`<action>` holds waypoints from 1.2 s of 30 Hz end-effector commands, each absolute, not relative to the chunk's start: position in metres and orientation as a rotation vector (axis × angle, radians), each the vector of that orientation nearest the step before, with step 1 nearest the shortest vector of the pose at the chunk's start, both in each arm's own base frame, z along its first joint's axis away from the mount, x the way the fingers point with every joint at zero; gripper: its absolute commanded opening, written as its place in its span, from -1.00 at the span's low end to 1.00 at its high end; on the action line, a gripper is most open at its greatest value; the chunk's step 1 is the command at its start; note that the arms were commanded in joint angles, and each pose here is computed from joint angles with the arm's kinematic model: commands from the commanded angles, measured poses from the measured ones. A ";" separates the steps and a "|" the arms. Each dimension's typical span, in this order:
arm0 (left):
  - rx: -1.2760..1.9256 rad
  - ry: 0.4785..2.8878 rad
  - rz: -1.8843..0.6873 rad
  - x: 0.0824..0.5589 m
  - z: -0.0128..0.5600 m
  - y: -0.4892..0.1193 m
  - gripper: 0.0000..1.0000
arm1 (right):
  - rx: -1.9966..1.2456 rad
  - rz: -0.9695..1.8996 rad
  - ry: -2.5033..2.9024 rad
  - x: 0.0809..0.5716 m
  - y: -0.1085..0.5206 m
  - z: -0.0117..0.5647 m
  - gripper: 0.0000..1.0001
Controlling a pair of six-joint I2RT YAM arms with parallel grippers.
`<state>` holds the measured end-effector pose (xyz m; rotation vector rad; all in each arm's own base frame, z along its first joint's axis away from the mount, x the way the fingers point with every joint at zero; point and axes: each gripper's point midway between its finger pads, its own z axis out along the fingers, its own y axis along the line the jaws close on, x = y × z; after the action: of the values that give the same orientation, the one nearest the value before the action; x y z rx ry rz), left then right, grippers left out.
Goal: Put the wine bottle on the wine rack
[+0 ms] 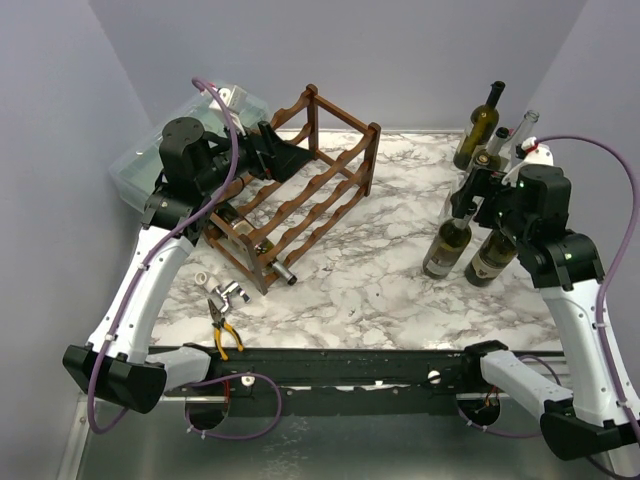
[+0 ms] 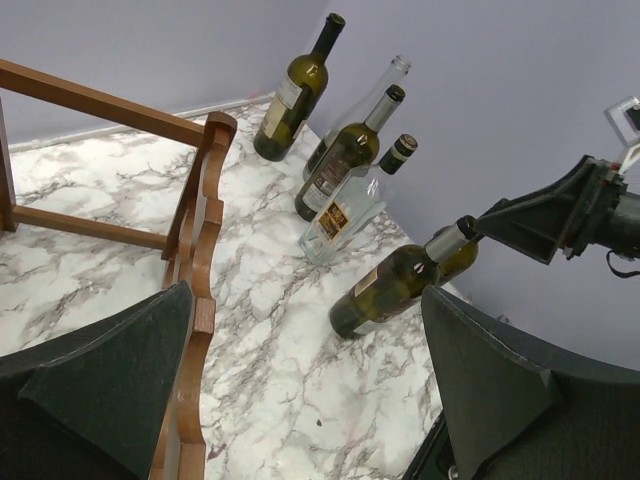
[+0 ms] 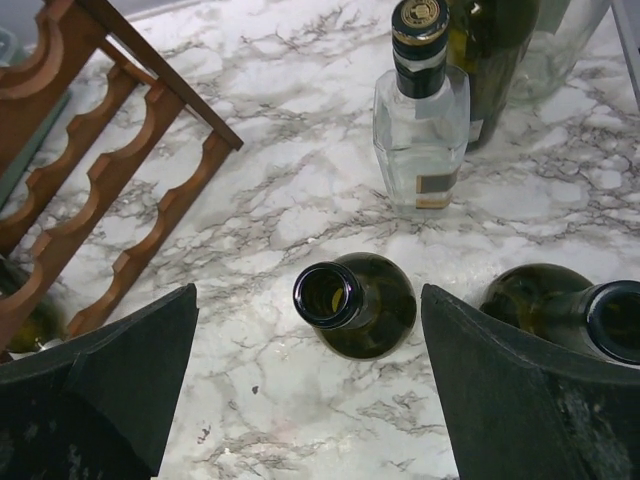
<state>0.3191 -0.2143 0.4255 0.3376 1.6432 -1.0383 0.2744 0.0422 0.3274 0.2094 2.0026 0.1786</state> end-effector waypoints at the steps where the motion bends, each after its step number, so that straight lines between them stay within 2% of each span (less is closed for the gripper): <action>1: 0.378 1.644 -1.052 0.311 0.421 -0.217 0.97 | 0.253 0.126 2.063 0.275 0.036 0.305 0.80; 3: 0.375 1.649 -1.047 0.311 0.419 -0.216 0.97 | 0.238 0.147 2.076 0.278 0.041 0.298 0.65; 7: 0.373 1.659 -1.048 0.311 0.417 -0.216 0.97 | 0.244 0.173 2.115 0.283 0.047 0.277 0.59; 13: 0.366 1.674 -1.037 0.313 0.411 -0.215 0.97 | 0.283 0.096 2.147 0.286 0.037 0.257 0.32; 25: 0.363 1.697 -1.045 0.317 0.404 -0.218 0.97 | 0.272 0.094 2.169 0.285 0.038 0.237 0.17; 28: 0.367 1.700 -1.050 0.317 0.402 -0.219 0.97 | 0.259 0.107 2.163 0.286 0.040 0.236 -0.02; 34: 0.372 1.727 -1.064 0.320 0.395 -0.226 0.97 | 0.234 0.184 2.136 0.287 0.050 0.242 -0.12; 36: 0.380 1.733 -1.068 0.320 0.392 -0.229 0.97 | 0.212 0.230 2.124 0.287 0.057 0.246 -0.29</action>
<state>0.3212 -0.2199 0.4001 0.3431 1.7156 -1.0445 0.2846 0.0390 0.2357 0.2504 2.1671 0.1019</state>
